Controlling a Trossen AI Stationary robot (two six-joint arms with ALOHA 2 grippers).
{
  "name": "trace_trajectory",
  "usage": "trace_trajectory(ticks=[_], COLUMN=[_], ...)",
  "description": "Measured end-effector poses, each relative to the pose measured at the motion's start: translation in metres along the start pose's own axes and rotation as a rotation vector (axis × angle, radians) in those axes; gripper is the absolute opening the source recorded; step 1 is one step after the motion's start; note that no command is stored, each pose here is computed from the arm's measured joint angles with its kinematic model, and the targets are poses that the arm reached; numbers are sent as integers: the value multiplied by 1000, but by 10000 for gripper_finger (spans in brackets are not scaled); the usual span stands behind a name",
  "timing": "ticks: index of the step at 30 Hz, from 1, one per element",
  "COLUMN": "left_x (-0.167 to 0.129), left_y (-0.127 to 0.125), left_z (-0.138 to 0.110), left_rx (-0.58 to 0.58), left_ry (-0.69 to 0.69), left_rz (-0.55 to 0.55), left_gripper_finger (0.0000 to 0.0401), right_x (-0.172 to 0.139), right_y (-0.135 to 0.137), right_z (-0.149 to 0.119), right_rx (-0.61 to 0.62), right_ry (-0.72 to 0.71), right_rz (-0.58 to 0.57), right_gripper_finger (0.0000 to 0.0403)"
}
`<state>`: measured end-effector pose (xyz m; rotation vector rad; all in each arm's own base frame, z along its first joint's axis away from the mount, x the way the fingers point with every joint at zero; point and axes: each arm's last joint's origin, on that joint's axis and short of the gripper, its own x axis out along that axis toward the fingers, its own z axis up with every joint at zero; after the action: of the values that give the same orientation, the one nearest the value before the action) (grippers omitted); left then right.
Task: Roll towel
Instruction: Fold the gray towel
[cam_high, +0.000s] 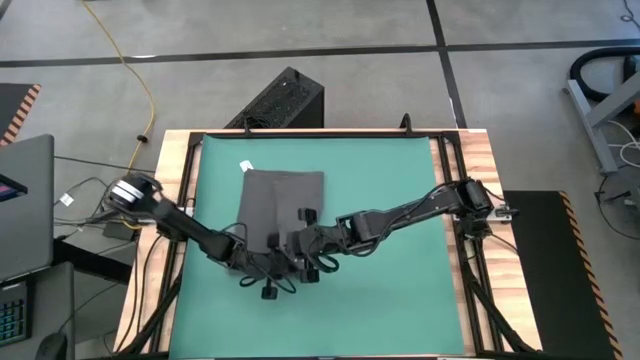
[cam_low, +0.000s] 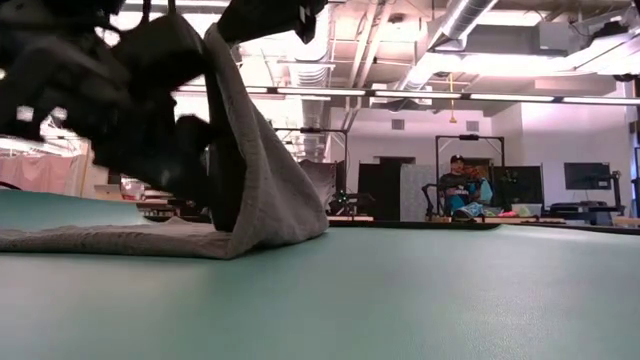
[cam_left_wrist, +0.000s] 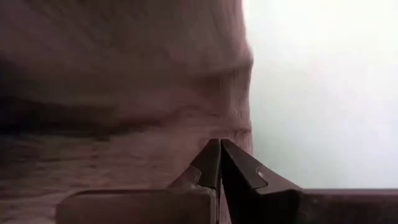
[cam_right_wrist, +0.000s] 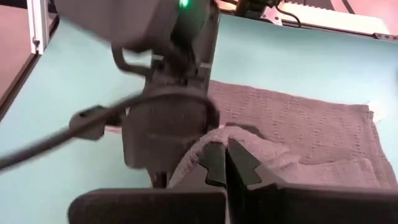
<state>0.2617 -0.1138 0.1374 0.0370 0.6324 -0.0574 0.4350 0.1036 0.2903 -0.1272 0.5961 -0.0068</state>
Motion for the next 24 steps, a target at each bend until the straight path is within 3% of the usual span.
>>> trace_trajectory(ticks=[4,7,10,14,19,24], left_x=[-27,-56,-87,-119,-124,-119], left_y=[4,8,13,7,2,-2], left_z=[15,16,6,-14,-57,-67], left_rx=[-9,-33,-48,-134,-255,-261], left_ry=[-23,47,148,69,28,54], left_rz=[-31,-24,50,61,124,129], left_gripper_finger=[0,0,0,0,0,0], right_x=[-1,-1,-1,-1,0,0], right_y=[0,-1,-1,-1,-3,-8], right_z=[0,0,1,1,5,7], right_rx=[0,0,1,4,15,26], right_ry=[-2,0,-2,-11,-44,-61], right_rz=[-2,-12,-14,-15,-19,-28], right_gripper_finger=[7,7,7,7,7,7])
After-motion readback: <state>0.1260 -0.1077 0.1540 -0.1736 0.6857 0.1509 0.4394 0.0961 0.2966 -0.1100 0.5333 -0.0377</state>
